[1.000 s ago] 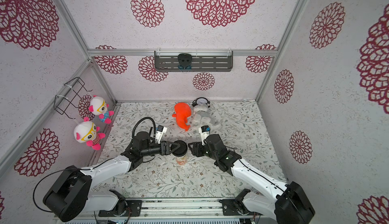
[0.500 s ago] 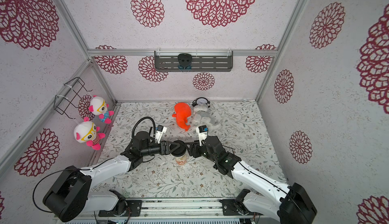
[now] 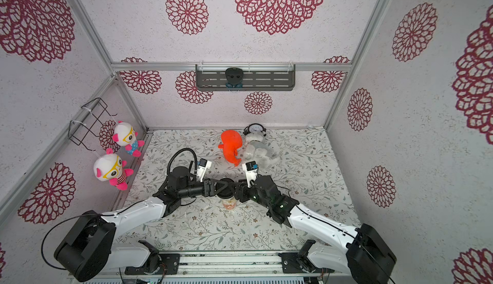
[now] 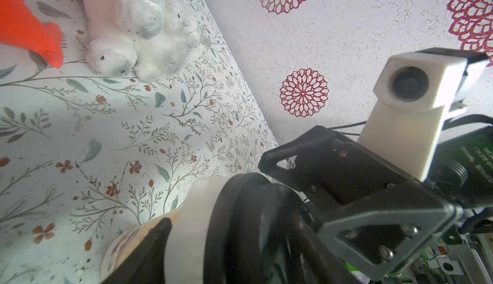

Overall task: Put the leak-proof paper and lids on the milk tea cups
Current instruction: Secure the cup lid on the cup.

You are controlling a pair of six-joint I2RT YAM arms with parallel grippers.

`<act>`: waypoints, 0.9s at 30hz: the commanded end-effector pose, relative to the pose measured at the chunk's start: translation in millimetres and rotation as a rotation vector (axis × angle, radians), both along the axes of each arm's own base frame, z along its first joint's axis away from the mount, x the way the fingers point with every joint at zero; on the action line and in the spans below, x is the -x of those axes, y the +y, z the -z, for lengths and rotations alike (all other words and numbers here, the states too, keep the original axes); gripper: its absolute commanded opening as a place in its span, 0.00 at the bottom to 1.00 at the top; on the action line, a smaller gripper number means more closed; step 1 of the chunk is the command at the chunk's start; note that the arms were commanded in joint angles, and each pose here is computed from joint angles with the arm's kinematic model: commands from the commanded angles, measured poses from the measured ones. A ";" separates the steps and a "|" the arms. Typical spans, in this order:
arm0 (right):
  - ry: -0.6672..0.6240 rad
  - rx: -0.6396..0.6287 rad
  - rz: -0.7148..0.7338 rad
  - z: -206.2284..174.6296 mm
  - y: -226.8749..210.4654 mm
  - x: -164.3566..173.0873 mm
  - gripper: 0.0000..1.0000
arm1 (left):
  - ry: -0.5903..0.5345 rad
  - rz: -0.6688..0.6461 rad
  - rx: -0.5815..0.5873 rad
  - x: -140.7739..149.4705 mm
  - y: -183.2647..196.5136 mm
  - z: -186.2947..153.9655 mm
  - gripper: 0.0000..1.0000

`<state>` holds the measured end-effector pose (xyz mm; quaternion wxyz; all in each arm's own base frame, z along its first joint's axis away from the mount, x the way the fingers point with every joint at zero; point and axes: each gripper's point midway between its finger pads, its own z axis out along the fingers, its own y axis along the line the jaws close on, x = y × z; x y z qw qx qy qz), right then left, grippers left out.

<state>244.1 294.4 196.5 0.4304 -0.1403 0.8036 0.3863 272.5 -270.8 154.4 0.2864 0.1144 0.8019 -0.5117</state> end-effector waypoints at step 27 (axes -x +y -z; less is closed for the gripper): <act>0.123 0.458 0.239 74.3 -35.8 -0.7 0.58 | 0.298 -0.074 -0.268 19.2 30.3 82.5 0.65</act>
